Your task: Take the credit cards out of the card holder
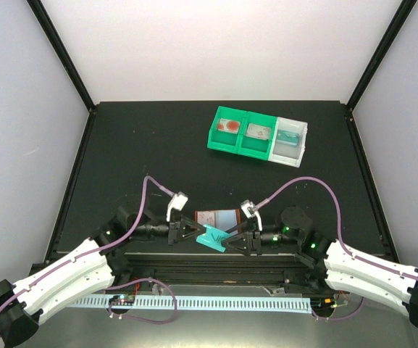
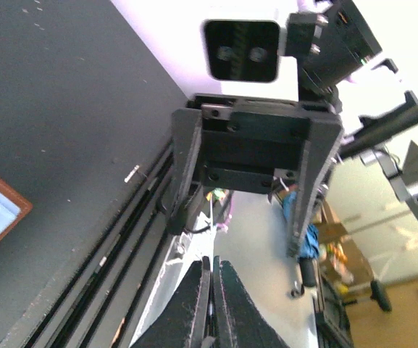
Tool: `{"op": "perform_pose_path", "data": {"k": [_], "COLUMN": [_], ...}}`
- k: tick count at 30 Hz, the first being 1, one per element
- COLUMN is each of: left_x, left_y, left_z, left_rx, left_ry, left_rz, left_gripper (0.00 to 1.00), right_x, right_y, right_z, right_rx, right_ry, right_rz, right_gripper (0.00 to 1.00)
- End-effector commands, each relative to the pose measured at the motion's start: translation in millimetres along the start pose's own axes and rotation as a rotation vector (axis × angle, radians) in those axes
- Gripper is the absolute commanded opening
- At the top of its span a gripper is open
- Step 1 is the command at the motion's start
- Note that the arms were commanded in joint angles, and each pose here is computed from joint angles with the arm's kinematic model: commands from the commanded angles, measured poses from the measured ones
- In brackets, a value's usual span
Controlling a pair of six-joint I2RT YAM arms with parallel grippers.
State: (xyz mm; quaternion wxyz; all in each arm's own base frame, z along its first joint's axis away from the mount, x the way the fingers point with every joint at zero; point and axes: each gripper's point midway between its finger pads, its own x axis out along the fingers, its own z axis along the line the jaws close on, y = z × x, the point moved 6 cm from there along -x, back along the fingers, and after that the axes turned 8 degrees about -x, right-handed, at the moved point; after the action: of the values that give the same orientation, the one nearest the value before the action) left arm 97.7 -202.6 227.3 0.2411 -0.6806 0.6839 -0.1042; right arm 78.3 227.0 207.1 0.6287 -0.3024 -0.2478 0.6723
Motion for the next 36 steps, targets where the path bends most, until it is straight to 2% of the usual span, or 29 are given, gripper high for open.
{"op": "perform_pose_path", "data": {"k": [1, 6, 9, 14, 29, 31, 34, 36], "left_x": [-2, -11, -15, -16, -15, -16, -20, -25], "left_y": [-20, -32, -35, -36, -38, -38, -37, -37], "left_z": [-7, -9, -10, -12, -10, -7, 1, 4], "left_rx": [-0.05, -0.098, -0.123, -0.147, -0.16, -0.167, -0.175, -0.162], "left_ry": [0.036, 0.049, 0.076, 0.107, 0.119, 0.089, 0.008, -0.041], "left_rz": [-0.145, -0.299, -0.353, -0.372, -0.397, -0.4, -0.424, -0.453], "left_gripper": [0.01, 0.02, 0.02, 0.02, 0.02, 0.17, 0.57, 0.77], "right_x": [-5, -6, -5, -5, -4, -5, -6, -9], "right_y": [-21, -28, -32, -38, -37, -37, -41, -46], "right_z": [0, -1, 2, 5, 0, 0, -3, -6], "right_rx": [0.055, 0.14, 0.162, 0.176, 0.168, 0.154, 0.082, 0.043], "right_ry": [0.041, 0.027, 0.01, -0.007, 0.027, 0.03, 0.122, 0.206], "right_rz": [-0.157, -0.235, -0.247, -0.27, -0.278, -0.281, -0.263, -0.257], "right_gripper": [0.68, 0.63, 0.58, 0.37, 0.01, 0.01, 0.01, 0.01]}}
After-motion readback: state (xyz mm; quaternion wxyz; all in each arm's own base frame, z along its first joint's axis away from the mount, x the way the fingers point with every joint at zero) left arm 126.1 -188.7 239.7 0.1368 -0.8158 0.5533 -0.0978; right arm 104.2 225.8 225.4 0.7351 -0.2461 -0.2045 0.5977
